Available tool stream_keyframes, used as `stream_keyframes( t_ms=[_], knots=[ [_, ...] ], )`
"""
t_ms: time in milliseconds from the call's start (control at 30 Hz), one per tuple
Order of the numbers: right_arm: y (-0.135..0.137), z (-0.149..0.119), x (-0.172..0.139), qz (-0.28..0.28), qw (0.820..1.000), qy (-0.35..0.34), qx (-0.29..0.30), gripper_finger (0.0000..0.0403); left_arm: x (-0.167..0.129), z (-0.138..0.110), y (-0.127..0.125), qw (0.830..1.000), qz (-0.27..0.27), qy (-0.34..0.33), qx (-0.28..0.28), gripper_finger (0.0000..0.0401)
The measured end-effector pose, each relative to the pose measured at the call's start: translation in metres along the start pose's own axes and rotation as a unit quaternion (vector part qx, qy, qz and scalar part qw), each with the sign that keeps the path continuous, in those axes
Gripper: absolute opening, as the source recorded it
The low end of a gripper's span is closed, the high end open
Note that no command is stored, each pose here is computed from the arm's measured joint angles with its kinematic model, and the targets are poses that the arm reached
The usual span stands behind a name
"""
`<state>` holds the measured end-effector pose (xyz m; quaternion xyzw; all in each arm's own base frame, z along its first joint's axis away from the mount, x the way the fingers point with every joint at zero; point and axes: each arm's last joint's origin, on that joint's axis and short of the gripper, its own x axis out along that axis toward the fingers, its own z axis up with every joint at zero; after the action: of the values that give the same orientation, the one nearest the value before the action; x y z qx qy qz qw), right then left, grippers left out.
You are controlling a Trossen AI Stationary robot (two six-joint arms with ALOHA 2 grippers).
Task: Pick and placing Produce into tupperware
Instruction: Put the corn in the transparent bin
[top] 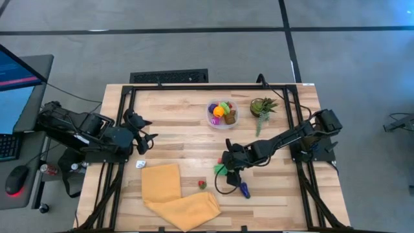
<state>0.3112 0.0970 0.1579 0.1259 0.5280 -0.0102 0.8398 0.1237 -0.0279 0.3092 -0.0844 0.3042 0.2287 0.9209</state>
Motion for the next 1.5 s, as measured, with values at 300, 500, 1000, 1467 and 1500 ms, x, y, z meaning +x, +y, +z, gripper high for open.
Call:
stream_keyframes(
  t_ms=[300,500,1000,1467,1500],
  knots=[
    [0.0,0.0,0.0,-0.002,1.0,-0.001,-0.01,0.0358,0.0,0.0,0.0,1.0,0.006,-0.004,0.002,0.0267],
    [-0.003,0.004,0.0,-0.003,1.0,-0.012,-0.012,0.0357,0.0,0.0,0.0,1.0,0.007,-0.005,0.002,0.0267],
    [-0.003,0.006,0.0,0.004,0.999,-0.022,-0.036,0.0356,0.0,0.0,0.001,1.0,0.012,-0.004,0.004,0.0267],
    [-0.001,0.001,0.021,0.0,1.0,0.005,-0.03,0.0356,0.0,-0.001,0.001,1.0,0.015,-0.001,0.009,0.0267],
    [-0.002,-0.003,0.021,-0.005,0.999,0.02,-0.03,0.0356,0.0,-0.001,0.002,1.0,0.015,-0.001,0.01,0.0267]
  ],
)
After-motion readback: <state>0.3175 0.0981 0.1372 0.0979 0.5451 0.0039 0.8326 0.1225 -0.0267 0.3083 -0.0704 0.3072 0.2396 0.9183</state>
